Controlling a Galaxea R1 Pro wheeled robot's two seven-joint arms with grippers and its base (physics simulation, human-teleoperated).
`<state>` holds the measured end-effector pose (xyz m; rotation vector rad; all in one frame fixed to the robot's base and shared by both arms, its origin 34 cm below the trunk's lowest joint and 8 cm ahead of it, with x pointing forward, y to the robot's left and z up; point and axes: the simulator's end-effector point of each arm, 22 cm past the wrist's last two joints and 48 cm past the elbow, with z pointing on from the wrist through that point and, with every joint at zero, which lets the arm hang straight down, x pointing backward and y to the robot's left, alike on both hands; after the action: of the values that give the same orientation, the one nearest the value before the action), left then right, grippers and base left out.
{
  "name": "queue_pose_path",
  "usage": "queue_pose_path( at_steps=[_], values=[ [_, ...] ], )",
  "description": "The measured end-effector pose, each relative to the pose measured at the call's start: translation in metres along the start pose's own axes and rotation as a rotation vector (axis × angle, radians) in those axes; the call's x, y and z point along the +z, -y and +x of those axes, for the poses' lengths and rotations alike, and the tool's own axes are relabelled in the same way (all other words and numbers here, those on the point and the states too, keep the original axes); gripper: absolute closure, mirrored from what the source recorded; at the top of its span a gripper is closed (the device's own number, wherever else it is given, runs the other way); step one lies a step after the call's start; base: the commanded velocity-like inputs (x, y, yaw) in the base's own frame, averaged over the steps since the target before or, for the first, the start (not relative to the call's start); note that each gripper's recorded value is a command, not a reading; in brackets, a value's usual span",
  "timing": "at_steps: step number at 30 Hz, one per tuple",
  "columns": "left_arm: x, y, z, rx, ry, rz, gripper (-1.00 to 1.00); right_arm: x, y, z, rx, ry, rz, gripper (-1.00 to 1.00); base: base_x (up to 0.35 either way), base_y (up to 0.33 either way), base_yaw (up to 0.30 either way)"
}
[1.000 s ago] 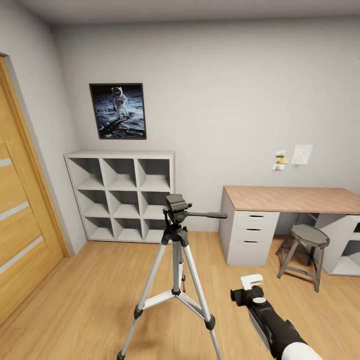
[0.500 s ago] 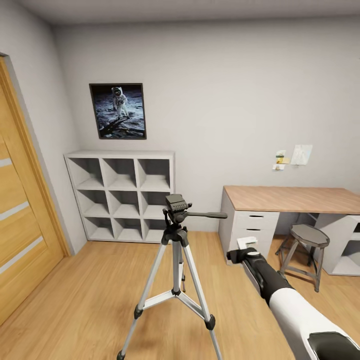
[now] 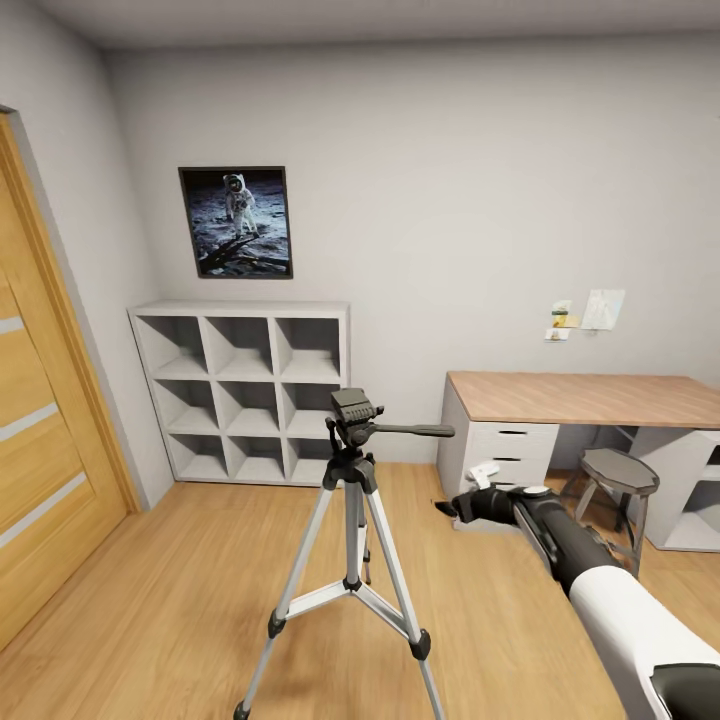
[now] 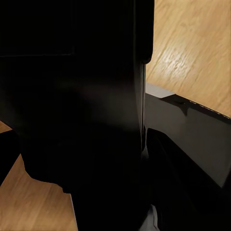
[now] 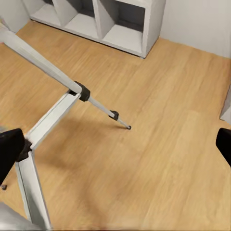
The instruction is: Attach the digital camera to the camera tripod in the bedroom.
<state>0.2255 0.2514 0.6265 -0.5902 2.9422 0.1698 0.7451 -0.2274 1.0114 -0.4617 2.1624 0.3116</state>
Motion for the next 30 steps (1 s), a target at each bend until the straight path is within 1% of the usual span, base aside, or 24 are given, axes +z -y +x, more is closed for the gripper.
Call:
queue_pose_path(
  at_steps=[1, 4, 9, 13, 17, 22, 30],
  values=[
    [0.0, 0.0, 0.0, 0.0, 0.0, 0.0, 1.0, -0.005, -0.002, 0.003, -0.015, -0.009, -0.042, -1.0, 0.0, 0.0, 0.0],
    [0.0, 0.0, 0.0, 0.0, 0.001, 0.0, 1.0, -0.011, -0.006, 0.007, -0.038, -0.019, -0.102, -1.0, 0.0, 0.0, 0.0],
    [0.0, 0.0, 0.0, 0.0, 0.001, -0.001, 1.0, -0.016, -0.012, 0.01, -0.082, -0.019, -0.16, -1.0, 0.0, 0.0, 0.0],
    [0.0, 0.0, 0.0, 0.001, 0.002, -0.001, 1.0, -0.016, -0.012, 0.02, -0.086, -0.035, -0.175, -1.0, 0.0, 0.0, 0.0],
    [0.0, 0.0, -0.001, 0.001, 0.002, -0.001, 1.0, -0.012, -0.013, 0.043, -0.071, -0.076, -0.186, -1.0, 0.0, 0.0, 0.0],
    [0.0, 0.0, -0.001, 0.001, 0.002, -0.001, 1.0, -0.005, -0.021, 0.065, -0.065, -0.102, -0.207, -1.0, 0.0, 0.0, 0.0],
    [0.0, -0.001, -0.001, 0.001, 0.002, -0.001, 1.0, 0.002, -0.03, 0.094, -0.092, -0.143, -0.224, -1.0, 0.0, 0.0, 0.0]
  ],
)
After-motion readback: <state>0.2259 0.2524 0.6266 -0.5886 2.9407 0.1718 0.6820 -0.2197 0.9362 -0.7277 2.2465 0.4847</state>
